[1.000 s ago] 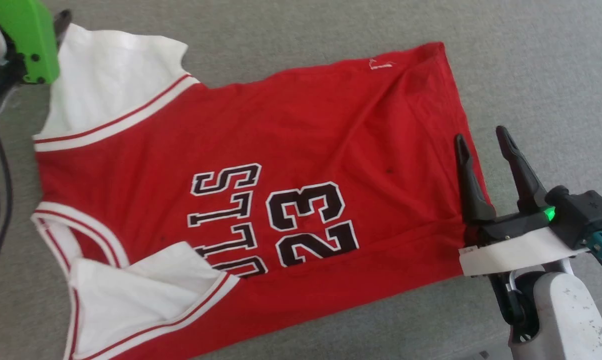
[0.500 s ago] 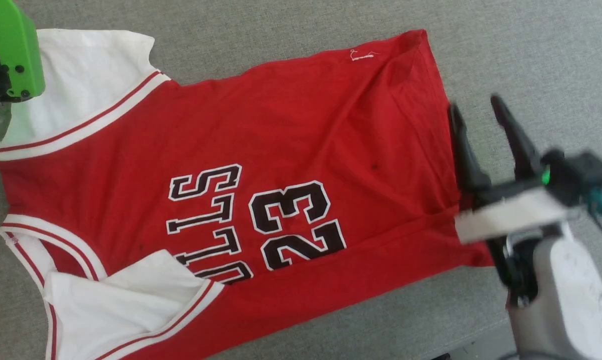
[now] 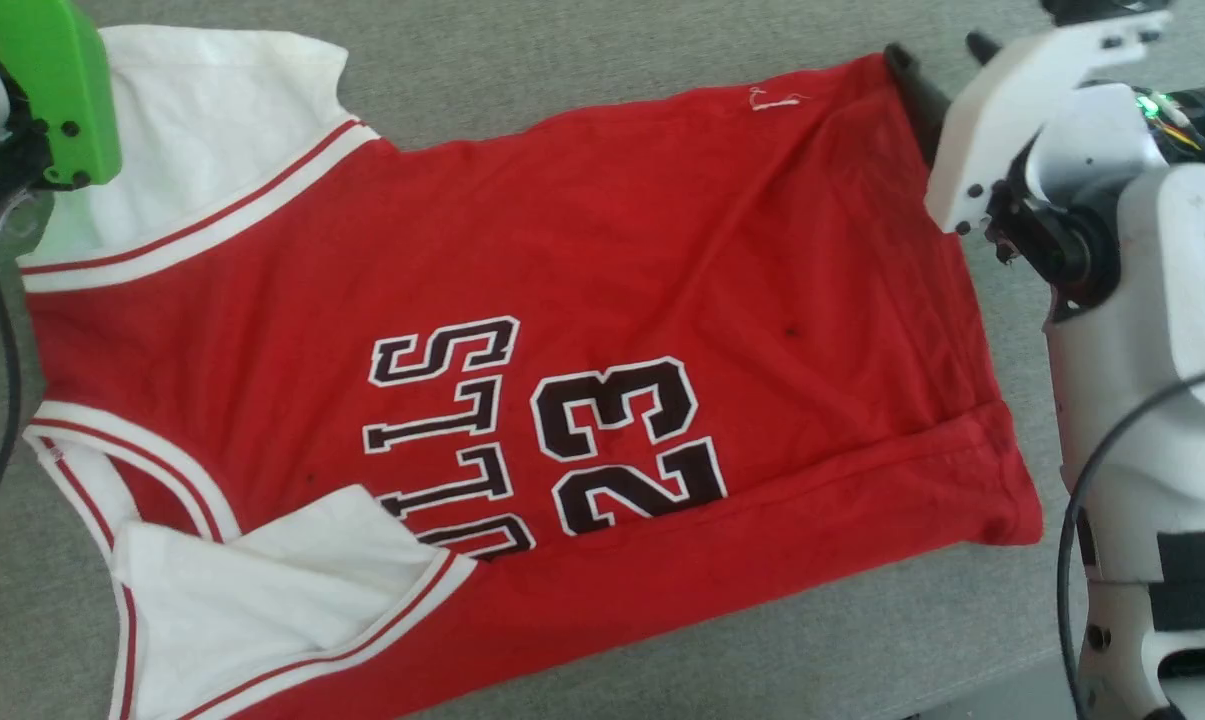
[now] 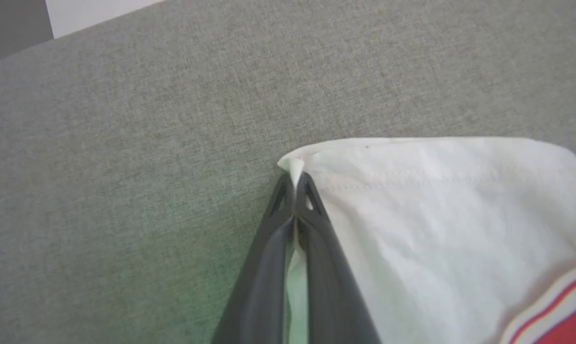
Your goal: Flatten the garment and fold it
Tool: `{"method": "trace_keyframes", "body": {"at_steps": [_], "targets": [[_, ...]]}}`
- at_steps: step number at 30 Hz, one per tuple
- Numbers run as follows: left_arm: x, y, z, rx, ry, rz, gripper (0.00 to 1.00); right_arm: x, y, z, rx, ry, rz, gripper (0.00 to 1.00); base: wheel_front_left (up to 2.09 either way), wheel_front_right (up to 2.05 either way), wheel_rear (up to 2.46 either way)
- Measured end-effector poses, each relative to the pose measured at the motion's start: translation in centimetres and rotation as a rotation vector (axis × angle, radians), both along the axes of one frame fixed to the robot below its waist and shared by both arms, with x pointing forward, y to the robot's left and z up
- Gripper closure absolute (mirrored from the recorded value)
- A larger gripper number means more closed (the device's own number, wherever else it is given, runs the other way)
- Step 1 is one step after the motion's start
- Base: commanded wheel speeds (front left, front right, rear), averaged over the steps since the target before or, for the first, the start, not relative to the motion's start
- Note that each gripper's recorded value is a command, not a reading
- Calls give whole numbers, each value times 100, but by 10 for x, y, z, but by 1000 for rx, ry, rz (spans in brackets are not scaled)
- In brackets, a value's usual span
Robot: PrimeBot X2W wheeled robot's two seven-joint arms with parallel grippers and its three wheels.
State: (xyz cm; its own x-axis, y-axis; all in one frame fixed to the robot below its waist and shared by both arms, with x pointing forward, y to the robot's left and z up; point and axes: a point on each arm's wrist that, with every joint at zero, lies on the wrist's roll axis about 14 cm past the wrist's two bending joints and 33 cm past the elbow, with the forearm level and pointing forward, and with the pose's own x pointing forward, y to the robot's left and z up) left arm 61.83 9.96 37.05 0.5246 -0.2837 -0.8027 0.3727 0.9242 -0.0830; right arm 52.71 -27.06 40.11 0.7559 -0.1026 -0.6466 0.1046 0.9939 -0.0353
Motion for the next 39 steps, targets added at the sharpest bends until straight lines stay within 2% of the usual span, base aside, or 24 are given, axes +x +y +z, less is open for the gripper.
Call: {"method": "trace_keyframes", "body": {"at_steps": [4, 5, 6, 7, 8, 9, 10, 14, 19, 24, 30, 35, 39], "targets": [[0, 2, 0, -7, -10, 0, 100, -5, 11, -23, 10, 174, 26, 0, 0, 0, 0], [0, 2, -1, -9, -11, 3, 100, -5, 13, -24, 8, 200, 33, 10, 0, 0, 0], [0, 3, -1, -11, -13, 4, 100, -5, 14, -25, 4, 221, 38, 31, 0, 0, 0], [-1, 4, -1, -12, -14, 6, 100, -5, 16, -26, 1, 247, 45, 59, 0, 0, 0], [-1, 4, -1, -14, -17, 6, 100, -6, 17, -27, -1, 272, 51, 73, 0, 0, 0], [-1, 4, -1, -16, -18, 6, 100, -7, 19, -27, -1, 289, 55, 95, 0, 0, 0], [-1, 5, -1, -18, -22, 8, 100, -7, 20, -27, -3, 302, 61, 100, 0, 0, 0], [3, 4, 5, -40, -78, 5, 100, -3, 25, -21, -13, 276, 80, 100, 0, 0, 0], [20, 4, 39, -93, -335, 0, 100, -3, 28, -10, 7, 137, 82, 100, 0, 0, 0], [8, 4, 68, -183, -529, 17, 100, -8, 30, 11, 4, -32, 101, 100, 0, 0, 0], [-41, 8, 90, -285, -625, 41, 100, -27, 30, 41, -25, -222, 149, 100, 0, 0, 0], [-94, 22, 98, -319, -615, 98, 100, -50, 30, 61, -23, -326, 168, 100, 0, 0, 0], [-138, 30, 97, -351, -563, 140, 100, -69, 31, 66, -23, -347, 182, 100, 0, 0, 0]]}}
